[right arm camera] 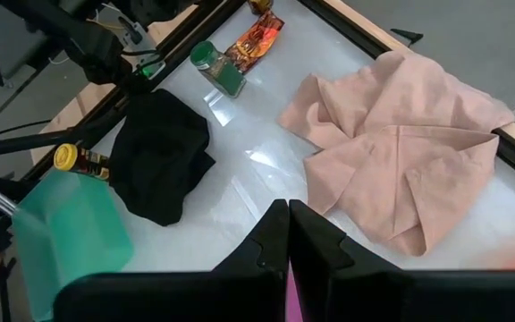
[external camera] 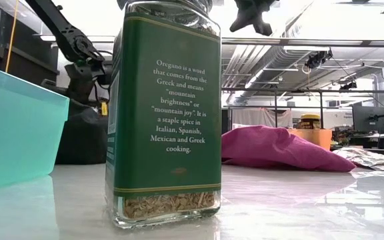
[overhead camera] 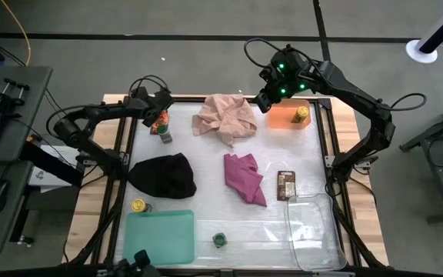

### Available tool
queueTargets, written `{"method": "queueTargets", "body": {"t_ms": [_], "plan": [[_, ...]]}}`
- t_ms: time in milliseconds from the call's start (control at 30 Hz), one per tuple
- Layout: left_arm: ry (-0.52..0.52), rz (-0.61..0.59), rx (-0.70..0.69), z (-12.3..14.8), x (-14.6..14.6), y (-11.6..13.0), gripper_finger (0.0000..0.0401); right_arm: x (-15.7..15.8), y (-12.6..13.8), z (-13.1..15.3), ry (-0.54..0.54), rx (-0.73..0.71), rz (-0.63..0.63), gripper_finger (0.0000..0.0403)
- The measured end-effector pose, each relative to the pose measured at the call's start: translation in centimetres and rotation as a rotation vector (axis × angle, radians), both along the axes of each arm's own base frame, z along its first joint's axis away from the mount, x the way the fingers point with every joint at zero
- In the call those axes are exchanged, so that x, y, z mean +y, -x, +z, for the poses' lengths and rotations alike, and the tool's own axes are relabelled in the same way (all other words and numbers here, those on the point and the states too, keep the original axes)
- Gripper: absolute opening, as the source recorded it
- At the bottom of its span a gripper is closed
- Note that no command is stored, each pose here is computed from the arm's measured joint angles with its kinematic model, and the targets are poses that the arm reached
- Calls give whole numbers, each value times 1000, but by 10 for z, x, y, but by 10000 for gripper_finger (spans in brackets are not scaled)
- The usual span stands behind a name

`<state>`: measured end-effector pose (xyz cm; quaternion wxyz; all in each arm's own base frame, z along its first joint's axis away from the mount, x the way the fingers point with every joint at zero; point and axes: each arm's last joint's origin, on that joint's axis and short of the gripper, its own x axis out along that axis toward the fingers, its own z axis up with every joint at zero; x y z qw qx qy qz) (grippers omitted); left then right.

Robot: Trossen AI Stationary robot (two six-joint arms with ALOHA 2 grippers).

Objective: Sort spices by type
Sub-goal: Put the top yellow seasoning bottle into the orange bin

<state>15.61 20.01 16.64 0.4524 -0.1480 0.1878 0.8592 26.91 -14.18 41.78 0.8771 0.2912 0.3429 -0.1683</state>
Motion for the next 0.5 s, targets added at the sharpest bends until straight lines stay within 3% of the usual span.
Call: {"method": "queueTargets", "body": {"t_ms": [500], "plan": [[8, -268, -103, 4, -18, -43, 0, 0, 0, 0, 3, 0, 2, 0]]}}
